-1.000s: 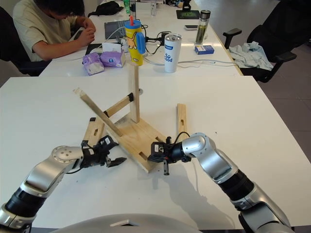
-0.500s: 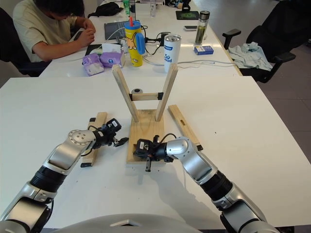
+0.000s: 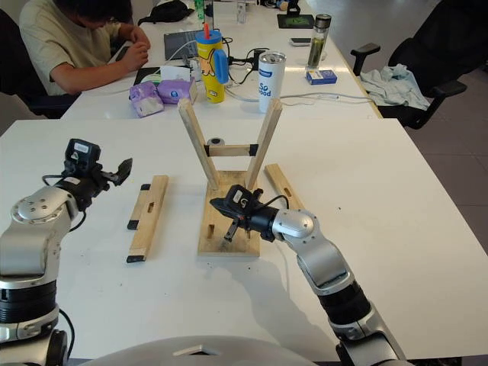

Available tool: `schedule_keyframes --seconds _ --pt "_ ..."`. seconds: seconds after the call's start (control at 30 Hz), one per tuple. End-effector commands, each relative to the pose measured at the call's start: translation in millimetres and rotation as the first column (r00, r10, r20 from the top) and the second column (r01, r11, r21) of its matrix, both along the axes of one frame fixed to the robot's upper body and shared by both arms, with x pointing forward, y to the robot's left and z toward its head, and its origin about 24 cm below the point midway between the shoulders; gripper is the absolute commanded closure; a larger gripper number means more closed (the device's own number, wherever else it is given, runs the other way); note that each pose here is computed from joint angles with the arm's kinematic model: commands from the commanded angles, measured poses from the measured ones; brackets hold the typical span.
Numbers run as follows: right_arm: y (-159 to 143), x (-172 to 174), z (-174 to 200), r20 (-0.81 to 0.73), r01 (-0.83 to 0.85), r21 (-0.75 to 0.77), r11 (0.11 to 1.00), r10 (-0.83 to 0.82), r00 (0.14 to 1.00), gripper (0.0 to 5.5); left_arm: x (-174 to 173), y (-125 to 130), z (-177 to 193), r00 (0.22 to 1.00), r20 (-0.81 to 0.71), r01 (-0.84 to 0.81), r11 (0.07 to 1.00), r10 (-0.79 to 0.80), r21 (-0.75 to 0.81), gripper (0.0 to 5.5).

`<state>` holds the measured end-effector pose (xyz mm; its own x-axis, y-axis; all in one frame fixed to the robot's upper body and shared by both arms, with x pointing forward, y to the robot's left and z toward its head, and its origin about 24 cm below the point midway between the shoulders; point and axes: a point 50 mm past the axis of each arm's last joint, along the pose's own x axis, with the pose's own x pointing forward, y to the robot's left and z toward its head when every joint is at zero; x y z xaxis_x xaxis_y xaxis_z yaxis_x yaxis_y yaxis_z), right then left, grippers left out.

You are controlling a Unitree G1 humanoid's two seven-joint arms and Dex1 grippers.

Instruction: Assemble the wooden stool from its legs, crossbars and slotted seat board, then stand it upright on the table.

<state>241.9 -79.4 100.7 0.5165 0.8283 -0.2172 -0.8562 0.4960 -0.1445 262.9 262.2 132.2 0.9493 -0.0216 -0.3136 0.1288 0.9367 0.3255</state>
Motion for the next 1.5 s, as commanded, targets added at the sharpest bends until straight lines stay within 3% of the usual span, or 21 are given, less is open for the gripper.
schedule_keyframes --seconds 0.03,0.47,0.73,0.97,1.27,1.5 --pt "-7.9 2.5 -1.4 -0.032 0.090 0.027 0.996 -0.089 0.996 5.50 -6.0 16.8 -42.1 0.981 -0.193 -0.055 0.993 0.034 -0.104 1.60" --pt "-10.6 6.9 -2.3 -0.083 0.124 0.075 0.989 -0.118 0.990 5.50 -19.9 7.6 -77.8 0.932 -0.353 -0.011 0.969 -0.079 -0.246 1.60" --pt "-12.0 7.5 0.3 -0.115 0.164 0.111 0.980 -0.151 0.982 4.31 -23.3 4.3 -86.4 0.911 -0.399 0.002 0.971 -0.101 -0.241 1.57" --pt "-13.0 9.6 -2.2 -0.106 0.203 0.093 0.975 -0.193 0.975 4.19 -21.6 -2.3 -88.5 0.906 -0.413 -0.028 0.962 -0.091 -0.273 1.57" --pt "-12.0 18.7 5.8 -0.107 0.292 0.120 0.949 -0.280 0.954 4.15 -33.0 -1.4 -106.9 0.881 -0.471 -0.071 0.976 -0.036 -0.208 3.04" --pt "-11.1 18.8 8.0 -0.100 0.296 0.156 0.942 -0.283 0.954 4.15 -18.5 3.5 -95.1 0.924 -0.383 -0.078 0.976 -0.007 -0.205 4.11"
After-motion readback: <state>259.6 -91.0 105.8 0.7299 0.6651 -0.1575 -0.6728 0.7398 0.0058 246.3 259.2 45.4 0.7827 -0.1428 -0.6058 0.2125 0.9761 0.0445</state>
